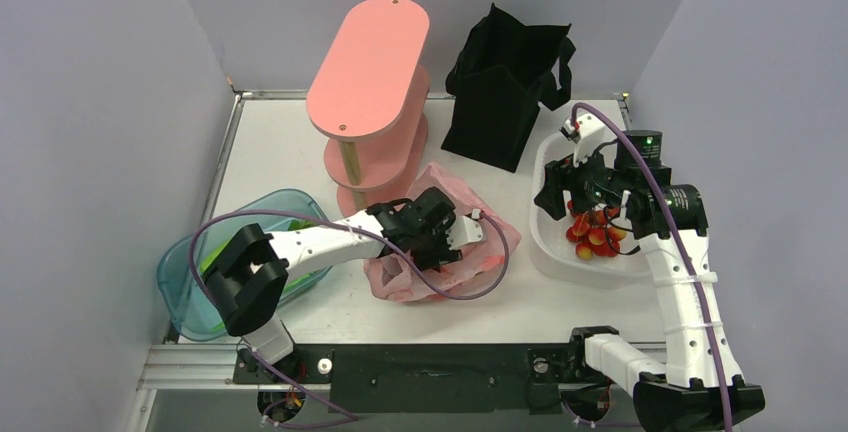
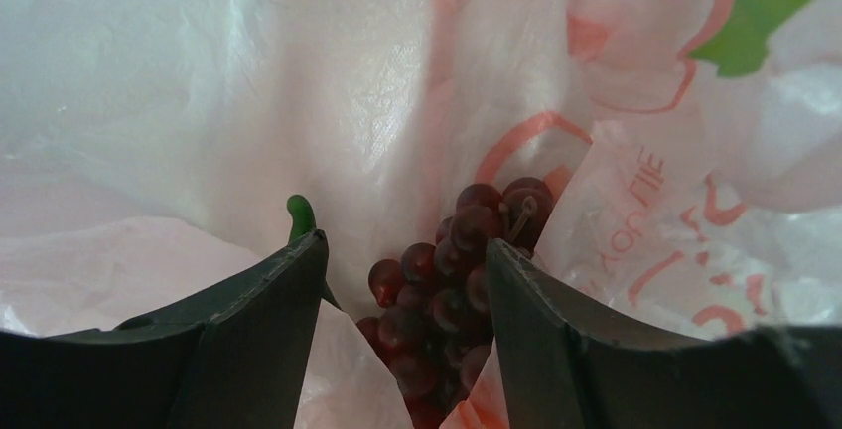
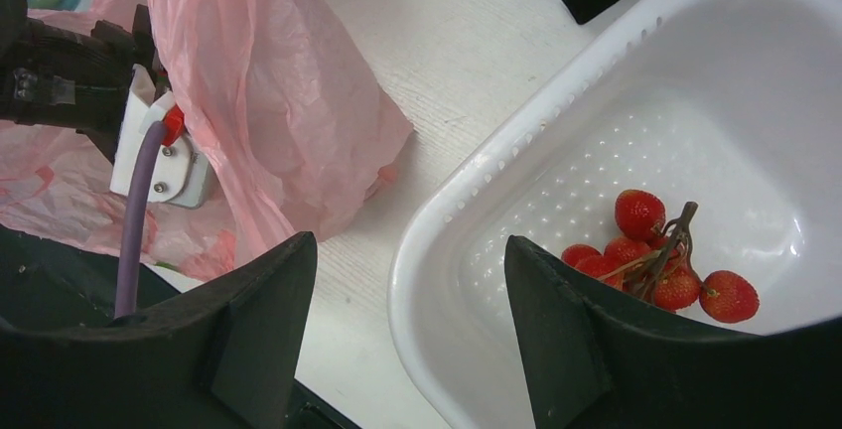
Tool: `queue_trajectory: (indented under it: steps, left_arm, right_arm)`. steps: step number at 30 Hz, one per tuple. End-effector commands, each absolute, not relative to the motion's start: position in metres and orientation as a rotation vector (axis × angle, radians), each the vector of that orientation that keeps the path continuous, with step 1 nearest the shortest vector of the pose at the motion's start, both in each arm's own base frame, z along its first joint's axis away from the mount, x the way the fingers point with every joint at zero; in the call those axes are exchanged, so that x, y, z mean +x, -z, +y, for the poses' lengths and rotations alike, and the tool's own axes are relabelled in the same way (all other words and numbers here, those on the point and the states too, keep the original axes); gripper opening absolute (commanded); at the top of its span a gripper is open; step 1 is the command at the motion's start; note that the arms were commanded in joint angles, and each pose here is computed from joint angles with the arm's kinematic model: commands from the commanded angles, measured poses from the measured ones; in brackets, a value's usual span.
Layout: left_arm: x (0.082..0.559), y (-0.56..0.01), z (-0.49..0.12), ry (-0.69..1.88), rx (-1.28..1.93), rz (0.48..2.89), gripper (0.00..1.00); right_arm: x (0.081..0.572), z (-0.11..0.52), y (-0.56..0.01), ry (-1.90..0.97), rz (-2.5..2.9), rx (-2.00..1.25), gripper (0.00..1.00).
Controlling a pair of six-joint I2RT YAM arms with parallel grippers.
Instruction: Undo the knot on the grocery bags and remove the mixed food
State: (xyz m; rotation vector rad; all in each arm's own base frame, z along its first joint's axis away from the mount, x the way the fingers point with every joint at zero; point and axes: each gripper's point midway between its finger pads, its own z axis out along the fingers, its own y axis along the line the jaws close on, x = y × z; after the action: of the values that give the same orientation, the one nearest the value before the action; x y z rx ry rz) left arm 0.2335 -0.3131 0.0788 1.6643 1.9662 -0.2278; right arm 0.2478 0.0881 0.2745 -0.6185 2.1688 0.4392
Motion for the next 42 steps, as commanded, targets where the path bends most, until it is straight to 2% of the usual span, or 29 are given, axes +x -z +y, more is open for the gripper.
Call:
queue_trajectory:
  steps: [1, 5, 12, 17, 19, 24, 30, 35, 42]
  left_arm:
    - [0.240, -0.108, -0.306, 0.162, 1.631, 1.886, 0.59]
    - [0.238, -0.151, -0.295, 0.137, 1.576, 1.840, 0.60]
    - [0.236, -0.191, -0.249, -0.057, 1.611, 1.718, 0.61]
    - [0.214, -0.231, -0.283, 0.149, 1.622, 1.615, 0.58]
    - [0.202, -0.232, -0.304, 0.256, 1.646, 1.613, 0.53]
    - [0.201, -0.187, -0.328, 0.322, 1.707, 1.712, 0.45]
    - [0.218, -0.138, -0.320, 0.352, 1.737, 1.827, 0.39]
    - [0.236, -0.102, -0.309, 0.315, 1.710, 1.943, 0.44]
    - [0.225, -0.067, -0.303, 0.313, 1.713, 2.024, 0.52]
  right_arm:
    - [0.248, 0.082, -0.279, -0.398, 2.141, -0.610, 0.65]
    - [0.248, 0.081, -0.280, -0.393, 2.139, -0.609, 0.65]
    - [0.249, 0.081, -0.279, -0.398, 2.146, -0.605, 0.65]
    - [0.252, 0.083, -0.277, -0.419, 2.152, -0.589, 0.65]
    - [0.254, 0.083, -0.277, -0.426, 2.151, -0.583, 0.65]
    - [0.256, 0.082, -0.282, -0.417, 2.145, -0.575, 0.65]
    - [0.253, 0.078, -0.281, -0.396, 2.147, -0.573, 0.65]
    - [0.251, 0.077, -0.278, -0.400, 2.153, -0.574, 0.65]
    - [0.251, 0.076, -0.278, -0.396, 2.151, -0.573, 0.65]
